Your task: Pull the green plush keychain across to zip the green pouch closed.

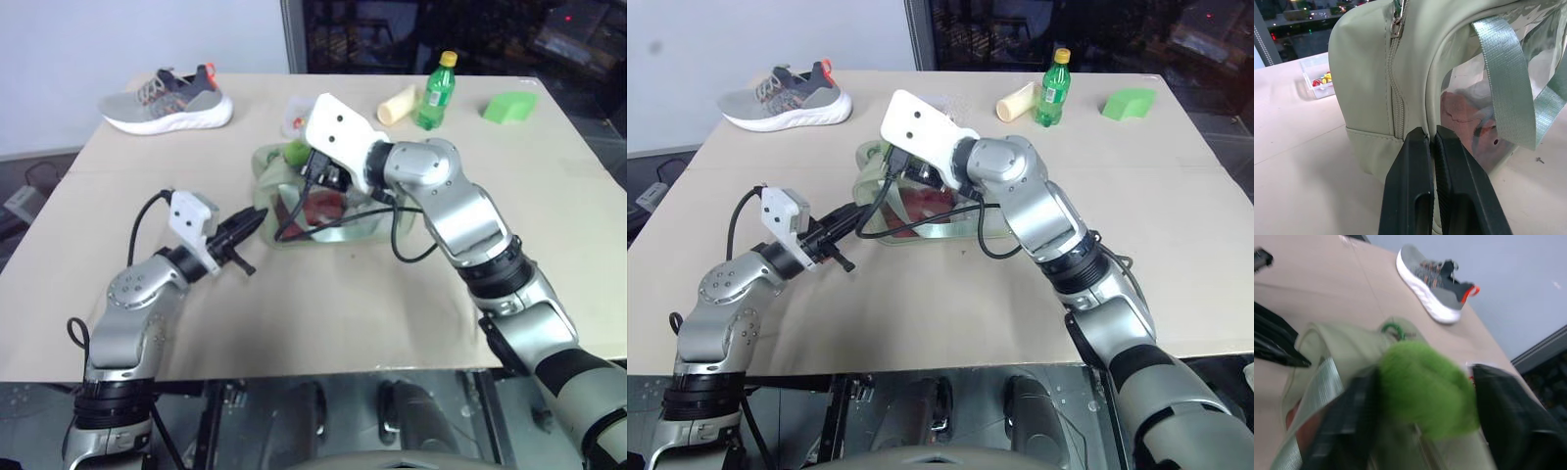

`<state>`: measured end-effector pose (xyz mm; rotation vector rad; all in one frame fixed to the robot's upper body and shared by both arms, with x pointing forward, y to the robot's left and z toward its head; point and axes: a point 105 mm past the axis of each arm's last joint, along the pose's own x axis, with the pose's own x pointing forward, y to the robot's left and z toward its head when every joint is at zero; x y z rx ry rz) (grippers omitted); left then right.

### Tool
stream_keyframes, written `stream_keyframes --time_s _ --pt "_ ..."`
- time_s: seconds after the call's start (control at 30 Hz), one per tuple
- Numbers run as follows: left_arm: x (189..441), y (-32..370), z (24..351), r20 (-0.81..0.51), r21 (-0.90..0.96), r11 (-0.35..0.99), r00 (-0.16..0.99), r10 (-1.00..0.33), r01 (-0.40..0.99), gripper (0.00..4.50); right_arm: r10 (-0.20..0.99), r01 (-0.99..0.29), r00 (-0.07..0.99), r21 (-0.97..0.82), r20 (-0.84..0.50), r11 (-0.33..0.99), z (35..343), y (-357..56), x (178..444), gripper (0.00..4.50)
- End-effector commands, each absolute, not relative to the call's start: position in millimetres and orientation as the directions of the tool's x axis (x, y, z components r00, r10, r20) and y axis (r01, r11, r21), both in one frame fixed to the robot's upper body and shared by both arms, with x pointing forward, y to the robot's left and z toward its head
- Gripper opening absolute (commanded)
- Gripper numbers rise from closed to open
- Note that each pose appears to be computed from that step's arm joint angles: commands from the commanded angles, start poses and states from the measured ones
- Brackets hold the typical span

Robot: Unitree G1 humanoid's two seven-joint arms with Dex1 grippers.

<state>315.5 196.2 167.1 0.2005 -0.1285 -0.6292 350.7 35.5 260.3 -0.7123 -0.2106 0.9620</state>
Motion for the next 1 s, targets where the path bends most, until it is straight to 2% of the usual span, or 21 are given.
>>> stream_keyframes --time_s 0.03,0.1,0.23,0.37,0.6,0.8,1.0 --pt "310.3 194.1 177.1 0.096 0.262 0.786 0.795 -0.598 0.560 0.00 0.827 -0.654 0.550 -0.675 -0.114 0.341 271.5 38.5 343.8 0.95" --pt "309.8 195.5 175.3 0.093 0.255 0.792 0.801 -0.592 0.555 0.00 0.826 -0.639 0.553 -0.692 -0.109 0.336 273.7 35.9 343.9 0.10" --pt "310.0 199.0 166.4 0.059 0.253 0.801 0.818 -0.572 0.543 0.00 0.829 -0.575 0.559 -0.727 -0.013 0.376 299.4 31.2 342.9 0.10" --pt "311.6 207.8 150.5 0.005 0.243 0.831 0.856 -0.516 0.500 0.00 0.783 -0.446 0.604 -0.750 0.151 0.489 341.8 18.1 347.9 0.10" --pt "309.3 222.1 134.5 -0.031 0.234 0.884 0.912 -0.409 0.404 0.00 0.673 -0.332 0.689 -0.708 0.270 0.624 366.0 -14.9 362.4 0.10" --pt "309.8 234.1 135.4 -0.003 0.198 0.927 0.946 -0.324 0.318 0.00 0.444 -0.183 0.866 -0.681 0.229 0.709 335.1 -91.6 400.3 0.10" --pt "311.4 237.5 138.0 0.010 0.192 0.934 0.951 -0.308 0.300 0.00 0.227 -0.107 0.968 -0.636 0.111 0.764 268.9 -158.9 431.1 0.10"
